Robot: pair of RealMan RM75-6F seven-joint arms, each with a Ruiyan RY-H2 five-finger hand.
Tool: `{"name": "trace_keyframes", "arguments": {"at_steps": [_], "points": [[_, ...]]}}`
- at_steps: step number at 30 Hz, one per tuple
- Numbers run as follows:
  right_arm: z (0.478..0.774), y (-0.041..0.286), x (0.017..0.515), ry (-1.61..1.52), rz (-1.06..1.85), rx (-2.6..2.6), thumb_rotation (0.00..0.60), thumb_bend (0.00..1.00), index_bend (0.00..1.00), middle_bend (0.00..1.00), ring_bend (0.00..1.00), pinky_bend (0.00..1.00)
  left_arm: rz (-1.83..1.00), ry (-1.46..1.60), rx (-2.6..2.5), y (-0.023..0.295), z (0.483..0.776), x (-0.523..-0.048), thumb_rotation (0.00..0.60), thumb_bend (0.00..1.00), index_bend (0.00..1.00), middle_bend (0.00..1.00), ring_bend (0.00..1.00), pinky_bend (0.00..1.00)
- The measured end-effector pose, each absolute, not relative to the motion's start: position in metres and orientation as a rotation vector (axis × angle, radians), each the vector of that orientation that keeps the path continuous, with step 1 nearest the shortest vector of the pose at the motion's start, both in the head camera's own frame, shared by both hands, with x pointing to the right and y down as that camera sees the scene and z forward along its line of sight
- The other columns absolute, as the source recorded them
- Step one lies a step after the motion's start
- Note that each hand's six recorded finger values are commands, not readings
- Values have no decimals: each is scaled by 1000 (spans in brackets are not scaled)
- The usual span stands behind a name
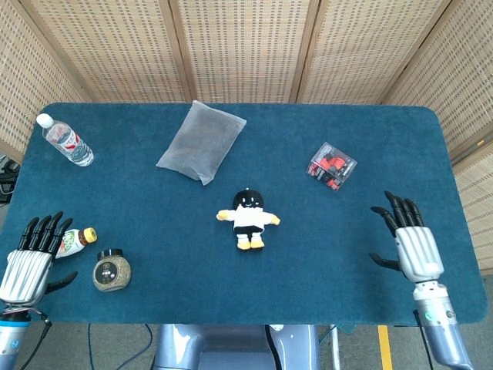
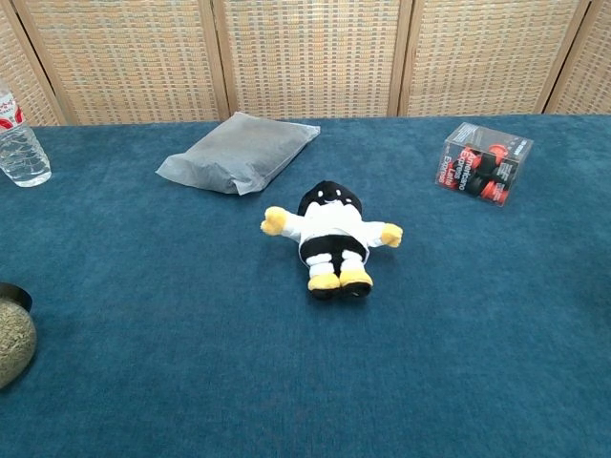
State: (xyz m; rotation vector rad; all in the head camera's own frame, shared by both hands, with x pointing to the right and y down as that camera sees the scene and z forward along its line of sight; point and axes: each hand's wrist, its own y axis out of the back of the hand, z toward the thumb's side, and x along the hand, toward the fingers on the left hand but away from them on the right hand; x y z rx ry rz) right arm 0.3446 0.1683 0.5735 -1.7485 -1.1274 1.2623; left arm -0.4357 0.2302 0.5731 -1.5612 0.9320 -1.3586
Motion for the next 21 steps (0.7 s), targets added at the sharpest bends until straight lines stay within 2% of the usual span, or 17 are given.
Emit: {"name": "trace_keyframes", "arguments": {"at_steps": [8, 14, 21], "points": [[588, 130, 261, -1052, 1188, -1819, 600, 230, 326, 31, 0, 19, -1376, 957, -1564, 225, 575, -444, 600, 54, 0, 0, 0, 0], [597, 113, 195, -1045, 1143, -1884, 600, 279, 373, 58, 0, 34, -1388, 958, -1567, 223, 578, -448, 600, 55, 0, 0, 0, 0], [609, 101, 140, -1025, 1119, -1948, 600, 310, 409, 77, 0, 34, -1409, 960, -1572, 220, 583, -452, 600, 56, 0, 0, 0, 0]]}}
